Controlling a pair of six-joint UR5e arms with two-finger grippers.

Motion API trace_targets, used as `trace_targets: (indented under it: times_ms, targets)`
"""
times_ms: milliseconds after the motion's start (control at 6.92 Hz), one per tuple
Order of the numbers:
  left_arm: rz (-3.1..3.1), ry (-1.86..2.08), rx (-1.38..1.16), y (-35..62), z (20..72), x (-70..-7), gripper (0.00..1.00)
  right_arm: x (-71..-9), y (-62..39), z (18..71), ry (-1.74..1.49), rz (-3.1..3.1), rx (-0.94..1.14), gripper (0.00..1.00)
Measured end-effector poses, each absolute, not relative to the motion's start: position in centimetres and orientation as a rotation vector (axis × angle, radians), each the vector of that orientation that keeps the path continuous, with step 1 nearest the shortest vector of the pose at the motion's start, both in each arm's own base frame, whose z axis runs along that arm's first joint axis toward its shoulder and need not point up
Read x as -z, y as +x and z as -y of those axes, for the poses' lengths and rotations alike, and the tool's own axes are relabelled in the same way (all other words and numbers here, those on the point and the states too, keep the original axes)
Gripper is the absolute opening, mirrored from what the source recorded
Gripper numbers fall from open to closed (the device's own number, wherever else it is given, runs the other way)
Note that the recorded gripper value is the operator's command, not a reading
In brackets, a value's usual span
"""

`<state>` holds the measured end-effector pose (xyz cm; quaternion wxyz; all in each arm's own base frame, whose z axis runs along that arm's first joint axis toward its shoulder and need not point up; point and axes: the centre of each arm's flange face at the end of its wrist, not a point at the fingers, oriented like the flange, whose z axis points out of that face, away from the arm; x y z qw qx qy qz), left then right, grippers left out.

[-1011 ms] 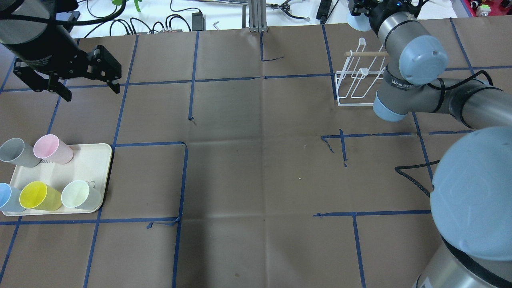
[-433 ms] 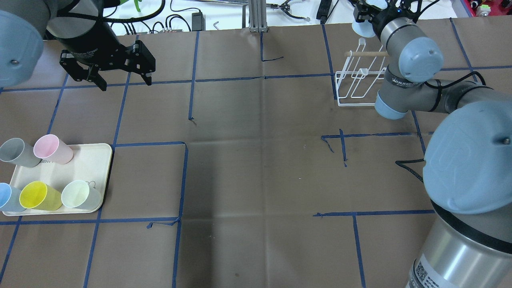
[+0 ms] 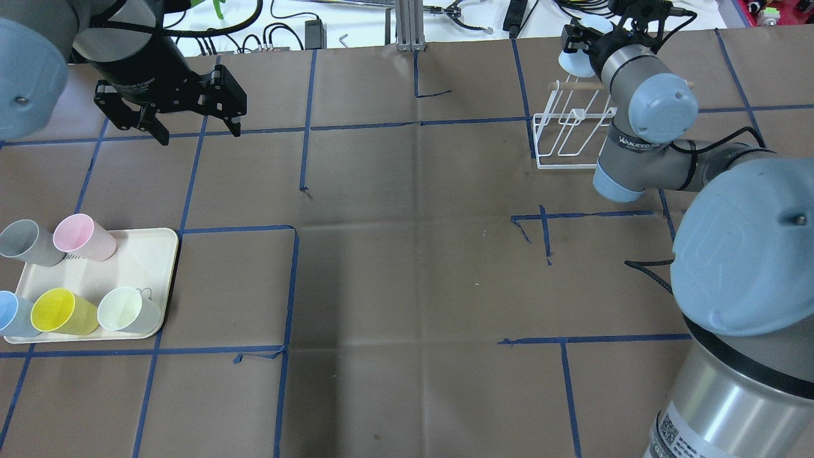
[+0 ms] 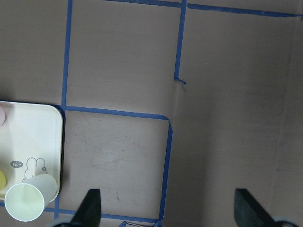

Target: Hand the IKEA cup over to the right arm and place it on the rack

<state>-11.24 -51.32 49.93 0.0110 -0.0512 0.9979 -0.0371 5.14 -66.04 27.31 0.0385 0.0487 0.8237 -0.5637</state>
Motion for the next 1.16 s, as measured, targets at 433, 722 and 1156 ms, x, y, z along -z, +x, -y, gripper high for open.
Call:
trace_targets:
  times_ms: [433,722,1156]
  targets:
    - [-3.104,-0.123,0.099,-7.8,50.9,-49.9,0.99,-26.8,5.6,65.8,0.151,-2.537,1.708,1.0]
    - [-3.098,-0.079,0.054,-2.9,48.4,-48.8,0.99,-27.6,6.6,65.7,0.13,-2.522,1.717,1.0]
    - [-3.133,-0.037,-0.101,6.4,42.0,-42.6,0.99,-33.0,8.2,64.5,0.104,-2.467,1.757,1.0]
